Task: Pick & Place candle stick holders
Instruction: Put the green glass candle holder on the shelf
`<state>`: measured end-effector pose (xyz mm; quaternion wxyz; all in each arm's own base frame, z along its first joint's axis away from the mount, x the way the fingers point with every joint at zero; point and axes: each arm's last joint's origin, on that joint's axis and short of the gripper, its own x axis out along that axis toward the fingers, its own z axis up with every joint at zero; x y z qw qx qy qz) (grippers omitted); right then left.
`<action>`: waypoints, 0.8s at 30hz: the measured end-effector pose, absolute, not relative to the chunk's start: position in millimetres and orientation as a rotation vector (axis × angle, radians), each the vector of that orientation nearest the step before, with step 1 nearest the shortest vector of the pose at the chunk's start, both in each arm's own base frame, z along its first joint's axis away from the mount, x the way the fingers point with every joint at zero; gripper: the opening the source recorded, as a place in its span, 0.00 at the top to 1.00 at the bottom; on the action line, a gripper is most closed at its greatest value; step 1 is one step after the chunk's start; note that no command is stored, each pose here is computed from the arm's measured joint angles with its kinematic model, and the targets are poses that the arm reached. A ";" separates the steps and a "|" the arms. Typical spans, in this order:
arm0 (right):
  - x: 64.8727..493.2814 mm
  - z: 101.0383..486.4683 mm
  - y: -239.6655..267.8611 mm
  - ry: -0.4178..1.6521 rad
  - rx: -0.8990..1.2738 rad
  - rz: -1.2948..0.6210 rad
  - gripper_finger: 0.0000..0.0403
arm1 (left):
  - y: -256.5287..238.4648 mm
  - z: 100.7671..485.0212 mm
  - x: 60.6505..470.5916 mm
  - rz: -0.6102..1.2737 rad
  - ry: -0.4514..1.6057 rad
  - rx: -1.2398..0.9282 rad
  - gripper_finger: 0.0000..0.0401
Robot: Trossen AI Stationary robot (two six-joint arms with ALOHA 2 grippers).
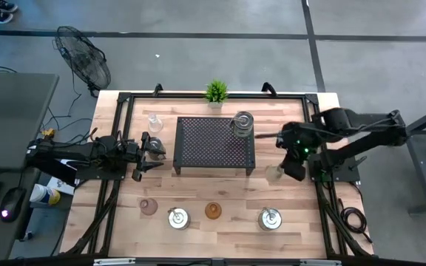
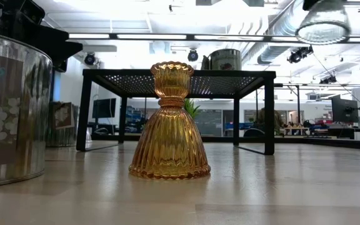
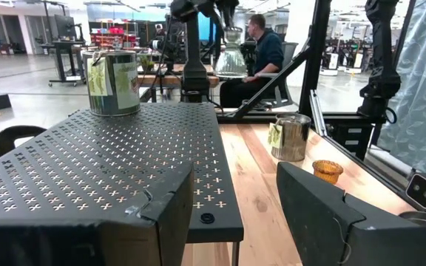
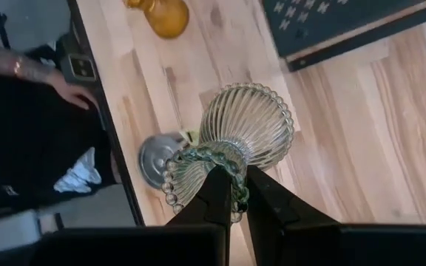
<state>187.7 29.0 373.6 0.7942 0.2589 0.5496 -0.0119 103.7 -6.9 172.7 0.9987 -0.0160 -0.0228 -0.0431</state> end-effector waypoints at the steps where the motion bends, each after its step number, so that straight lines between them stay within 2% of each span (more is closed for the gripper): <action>1: 190.0 375.2 26.5 1.178 0.563 -0.030 0.97 | -6.9 172.7 103.7 -0.086 -0.046 -0.032 0.53; 11: 229.5 384.0 2.9 1.208 0.565 -0.033 0.97 | -6.9 172.7 103.7 -0.087 -0.045 -0.032 0.53; 24: 303.2 395.7 -34.3 1.165 0.588 -0.075 0.97 | -6.9 172.7 103.7 -0.086 -0.045 -0.032 0.53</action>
